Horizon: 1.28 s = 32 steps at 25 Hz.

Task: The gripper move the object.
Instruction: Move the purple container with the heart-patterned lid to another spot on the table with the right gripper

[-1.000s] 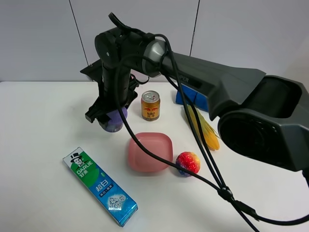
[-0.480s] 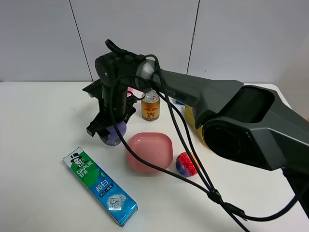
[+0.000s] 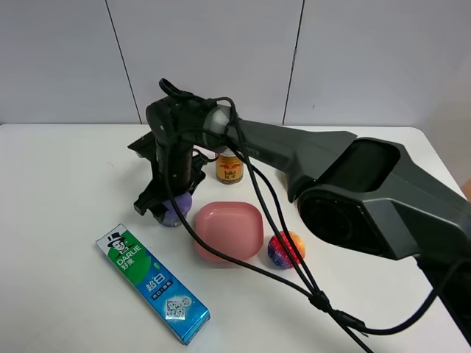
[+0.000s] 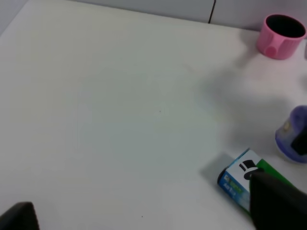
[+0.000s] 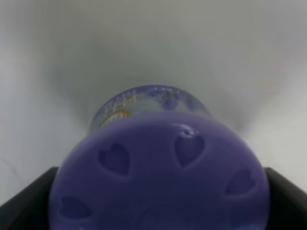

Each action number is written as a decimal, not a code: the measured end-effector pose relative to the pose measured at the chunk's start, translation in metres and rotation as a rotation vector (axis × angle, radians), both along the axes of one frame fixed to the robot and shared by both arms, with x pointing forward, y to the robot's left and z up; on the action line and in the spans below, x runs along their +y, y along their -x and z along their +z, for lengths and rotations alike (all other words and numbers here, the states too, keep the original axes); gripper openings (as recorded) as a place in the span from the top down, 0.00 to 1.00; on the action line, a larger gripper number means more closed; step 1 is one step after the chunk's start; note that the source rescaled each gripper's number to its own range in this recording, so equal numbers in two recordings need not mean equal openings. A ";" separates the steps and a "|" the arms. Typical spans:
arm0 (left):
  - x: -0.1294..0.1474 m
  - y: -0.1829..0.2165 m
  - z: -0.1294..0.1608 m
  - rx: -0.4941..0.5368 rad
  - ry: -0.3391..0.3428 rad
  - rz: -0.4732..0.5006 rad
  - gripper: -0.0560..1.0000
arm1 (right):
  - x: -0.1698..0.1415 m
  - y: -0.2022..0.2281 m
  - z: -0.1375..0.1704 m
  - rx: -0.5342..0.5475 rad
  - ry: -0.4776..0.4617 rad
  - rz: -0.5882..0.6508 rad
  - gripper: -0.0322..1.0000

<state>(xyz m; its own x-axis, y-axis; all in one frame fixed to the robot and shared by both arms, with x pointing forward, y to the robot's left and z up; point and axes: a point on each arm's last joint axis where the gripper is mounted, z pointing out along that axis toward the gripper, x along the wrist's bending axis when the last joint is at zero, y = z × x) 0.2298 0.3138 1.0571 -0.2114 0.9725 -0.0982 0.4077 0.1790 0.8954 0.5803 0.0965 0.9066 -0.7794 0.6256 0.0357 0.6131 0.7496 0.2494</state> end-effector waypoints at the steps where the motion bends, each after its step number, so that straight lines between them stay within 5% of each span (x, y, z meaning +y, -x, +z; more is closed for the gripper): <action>1: 0.000 0.000 0.000 0.000 0.000 0.000 0.00 | 0.000 0.000 -0.001 -0.003 -0.004 0.000 0.97; 22: 0.000 0.000 0.000 0.000 0.000 0.000 0.00 | 0.003 -0.002 -0.001 -0.027 -0.024 0.012 0.97; 24: 0.000 0.000 0.000 0.000 0.000 0.000 0.00 | 0.003 -0.003 -0.001 -0.030 -0.030 0.005 0.81; 28: 0.000 0.000 0.000 0.000 -0.001 0.000 0.00 | 0.003 -0.003 -0.002 -0.030 -0.036 -0.018 0.21; 30: 0.000 0.000 0.000 0.000 -0.001 0.000 0.00 | 0.002 -0.004 -0.002 -0.034 -0.025 -0.031 0.07; 32: 0.000 0.000 0.000 0.000 -0.001 0.000 0.00 | -0.001 -0.005 0.001 -0.048 0.002 -0.040 0.04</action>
